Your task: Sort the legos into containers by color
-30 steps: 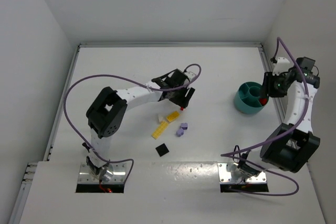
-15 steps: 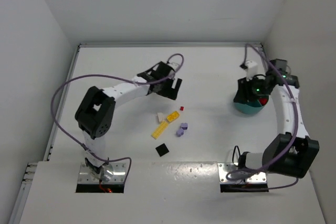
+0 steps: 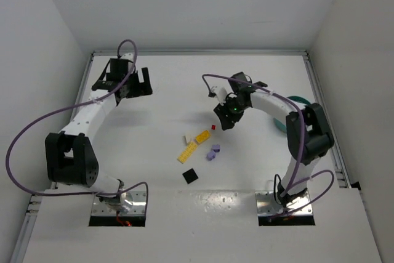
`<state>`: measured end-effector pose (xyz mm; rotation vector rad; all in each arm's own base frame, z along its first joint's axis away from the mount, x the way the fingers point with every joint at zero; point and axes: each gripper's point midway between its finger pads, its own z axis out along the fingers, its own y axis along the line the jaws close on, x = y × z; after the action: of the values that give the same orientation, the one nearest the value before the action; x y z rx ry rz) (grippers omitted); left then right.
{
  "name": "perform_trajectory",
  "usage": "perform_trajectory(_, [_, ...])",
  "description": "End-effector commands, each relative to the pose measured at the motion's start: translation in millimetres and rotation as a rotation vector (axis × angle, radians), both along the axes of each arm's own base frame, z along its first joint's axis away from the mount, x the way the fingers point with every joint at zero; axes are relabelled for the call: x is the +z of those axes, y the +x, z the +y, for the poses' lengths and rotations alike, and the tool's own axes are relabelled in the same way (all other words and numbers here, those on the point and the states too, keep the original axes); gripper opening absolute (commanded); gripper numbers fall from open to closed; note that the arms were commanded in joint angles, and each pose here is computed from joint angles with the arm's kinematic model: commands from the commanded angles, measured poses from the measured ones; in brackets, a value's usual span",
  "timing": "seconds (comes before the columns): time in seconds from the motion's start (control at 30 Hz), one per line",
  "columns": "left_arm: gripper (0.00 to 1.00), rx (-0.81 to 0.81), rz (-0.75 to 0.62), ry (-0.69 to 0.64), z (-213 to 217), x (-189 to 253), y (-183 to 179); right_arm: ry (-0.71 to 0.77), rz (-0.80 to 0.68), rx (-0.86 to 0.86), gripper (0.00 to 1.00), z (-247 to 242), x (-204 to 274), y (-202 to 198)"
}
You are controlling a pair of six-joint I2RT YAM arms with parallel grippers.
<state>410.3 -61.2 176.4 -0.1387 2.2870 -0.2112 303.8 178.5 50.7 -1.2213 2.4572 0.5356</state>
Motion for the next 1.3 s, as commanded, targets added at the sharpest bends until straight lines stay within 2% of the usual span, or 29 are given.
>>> perform_trajectory(0.0, [1.00, 0.036, 0.041, -0.035, 15.7, -12.5, -24.0, 0.007, -0.095, 0.011, 0.54, 30.7, 2.6, 32.9])
perform_trajectory(0.17, [1.00, 0.067, 0.034, -0.045, 33.9, -11.2, -30.4, -0.034, -0.114, 0.039, 0.56, 48.4, -10.8, 44.4])
perform_trajectory(0.3, [1.00, 0.056, 0.036, -0.067, 29.6, -10.7, -30.9, -0.046, -0.102, 0.077, 0.56, 55.8, -20.9, 40.9])
perform_trajectory(0.63, [1.00, 0.058, 0.027, -0.073, 31.5, -8.7, -26.6, -0.079, -0.105, 0.113, 0.47, 65.1, -39.4, 36.3])
perform_trajectory(0.73, [1.00, 0.051, 0.036, -0.079, 29.9, -11.8, -26.3, -0.073, -0.116, 0.122, 0.43, 69.2, -41.1, 35.6])
perform_trajectory(0.83, [1.00, 0.051, 0.046, -0.079, 29.9, -15.1, -25.9, -0.079, -0.122, 0.128, 0.30, 71.9, -44.3, 35.6])
perform_trajectory(1.03, [1.00, 0.023, 0.045, -0.077, 24.3, -15.1, -26.6, -0.078, -0.134, 0.115, 0.13, 68.6, -35.5, 32.9])
perform_trajectory(1.13, [1.00, -0.060, 0.030, -0.030, 7.4, -12.1, -26.9, -0.087, -0.168, 0.065, 0.08, 47.2, -1.1, 36.3])
perform_trajectory(1.27, [1.00, -0.130, 0.013, 0.026, -10.9, -9.7, -30.3, -0.127, -0.211, -0.067, 0.05, -17.1, 44.4, 35.8])
